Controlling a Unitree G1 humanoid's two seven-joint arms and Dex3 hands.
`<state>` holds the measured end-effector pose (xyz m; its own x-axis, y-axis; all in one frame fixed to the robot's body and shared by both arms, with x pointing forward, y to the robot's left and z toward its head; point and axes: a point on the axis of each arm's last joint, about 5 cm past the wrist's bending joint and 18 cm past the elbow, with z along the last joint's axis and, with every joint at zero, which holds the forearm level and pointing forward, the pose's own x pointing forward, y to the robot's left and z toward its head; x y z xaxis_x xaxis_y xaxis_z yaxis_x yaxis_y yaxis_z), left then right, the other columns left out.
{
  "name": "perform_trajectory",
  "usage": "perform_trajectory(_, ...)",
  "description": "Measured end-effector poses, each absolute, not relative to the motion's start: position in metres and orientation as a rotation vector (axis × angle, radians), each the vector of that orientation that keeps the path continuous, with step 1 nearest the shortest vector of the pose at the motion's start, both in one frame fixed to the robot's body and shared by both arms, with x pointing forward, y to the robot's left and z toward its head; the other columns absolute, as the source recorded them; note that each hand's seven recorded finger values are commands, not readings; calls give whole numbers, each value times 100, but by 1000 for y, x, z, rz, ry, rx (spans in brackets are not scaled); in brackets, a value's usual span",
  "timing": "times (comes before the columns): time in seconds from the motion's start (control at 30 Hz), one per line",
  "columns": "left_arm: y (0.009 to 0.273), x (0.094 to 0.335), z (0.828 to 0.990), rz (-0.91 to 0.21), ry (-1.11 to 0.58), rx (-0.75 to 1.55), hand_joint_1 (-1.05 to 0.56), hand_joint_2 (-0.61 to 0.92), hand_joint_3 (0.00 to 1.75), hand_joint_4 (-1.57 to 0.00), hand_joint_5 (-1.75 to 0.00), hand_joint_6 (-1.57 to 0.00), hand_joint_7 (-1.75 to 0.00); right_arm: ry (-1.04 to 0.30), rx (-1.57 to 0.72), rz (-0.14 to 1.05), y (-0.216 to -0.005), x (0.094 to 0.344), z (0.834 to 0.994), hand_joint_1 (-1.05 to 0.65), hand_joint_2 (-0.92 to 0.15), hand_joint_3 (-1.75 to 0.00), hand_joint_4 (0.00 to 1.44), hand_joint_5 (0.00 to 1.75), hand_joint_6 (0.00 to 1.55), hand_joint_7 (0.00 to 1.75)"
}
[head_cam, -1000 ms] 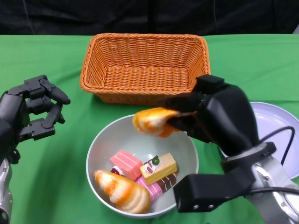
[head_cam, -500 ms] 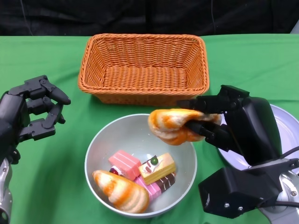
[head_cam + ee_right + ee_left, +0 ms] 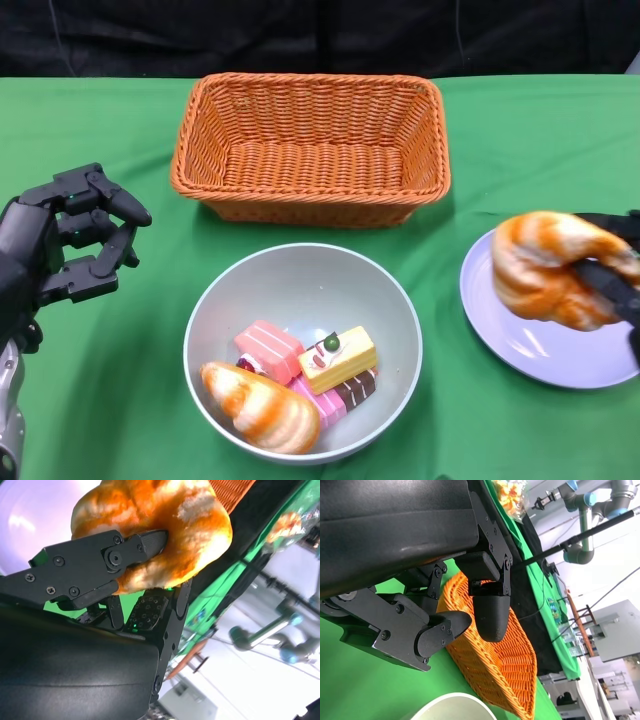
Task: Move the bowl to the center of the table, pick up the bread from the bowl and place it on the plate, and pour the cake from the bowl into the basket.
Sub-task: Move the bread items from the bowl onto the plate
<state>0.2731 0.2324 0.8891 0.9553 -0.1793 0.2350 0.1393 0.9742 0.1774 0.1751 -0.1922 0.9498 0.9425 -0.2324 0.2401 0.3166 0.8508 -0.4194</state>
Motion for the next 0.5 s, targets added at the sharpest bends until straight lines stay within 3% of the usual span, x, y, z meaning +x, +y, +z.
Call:
perform_trajectory(0.33,234,272,888,-159,-242,163,-3,66,93,-74,-161,-76,-130,48,-404,-298,-207,175,941,-19,-92,-9,73,123,108,23)
perform_trajectory(0.5,235,272,887,-157,-237,164,-5,64,94,-74,-161,-75,-129,146,-370,-257,-212,181,941,-17,-92,-11,72,129,107,25)
